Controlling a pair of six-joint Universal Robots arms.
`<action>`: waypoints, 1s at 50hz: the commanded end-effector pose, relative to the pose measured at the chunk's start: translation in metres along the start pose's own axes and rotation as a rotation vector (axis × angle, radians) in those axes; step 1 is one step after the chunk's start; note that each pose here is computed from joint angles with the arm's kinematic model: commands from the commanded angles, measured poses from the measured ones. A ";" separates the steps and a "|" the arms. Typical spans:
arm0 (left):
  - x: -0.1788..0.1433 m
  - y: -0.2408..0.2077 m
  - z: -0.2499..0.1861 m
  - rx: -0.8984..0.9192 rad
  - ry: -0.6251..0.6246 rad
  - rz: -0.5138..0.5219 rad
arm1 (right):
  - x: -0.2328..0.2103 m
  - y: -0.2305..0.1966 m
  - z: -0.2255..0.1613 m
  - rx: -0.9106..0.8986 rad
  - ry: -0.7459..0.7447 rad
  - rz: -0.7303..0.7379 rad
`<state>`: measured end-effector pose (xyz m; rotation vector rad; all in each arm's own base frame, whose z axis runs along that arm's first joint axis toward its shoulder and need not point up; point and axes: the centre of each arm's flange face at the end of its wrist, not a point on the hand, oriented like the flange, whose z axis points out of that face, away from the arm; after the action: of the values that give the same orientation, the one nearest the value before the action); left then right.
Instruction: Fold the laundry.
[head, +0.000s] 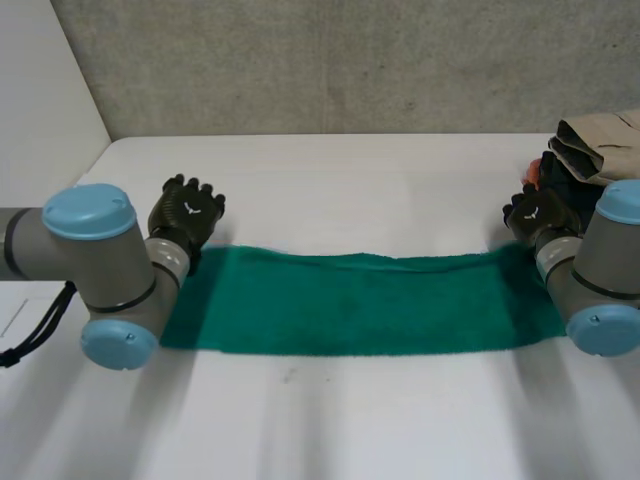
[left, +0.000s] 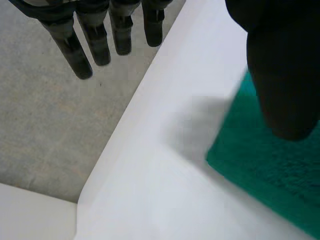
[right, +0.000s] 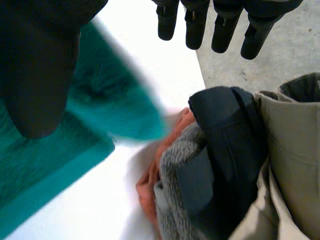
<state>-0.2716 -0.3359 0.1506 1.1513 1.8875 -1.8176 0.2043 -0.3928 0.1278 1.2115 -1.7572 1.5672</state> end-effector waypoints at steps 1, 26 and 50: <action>-0.007 -0.020 -0.011 0.040 -0.010 -0.046 | 0.014 -0.015 -0.015 0.021 0.009 0.208; -0.016 -0.025 -0.070 0.040 0.018 -0.133 | 0.036 0.047 -0.097 -0.121 -0.279 0.492; -0.023 -0.035 -0.084 0.084 0.011 -0.135 | 0.088 0.101 -0.086 -0.257 0.099 0.175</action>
<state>-0.2574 -0.2674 0.1927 1.1032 1.9834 -1.9498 0.0876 -0.3397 0.1329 0.8370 -2.2457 1.5105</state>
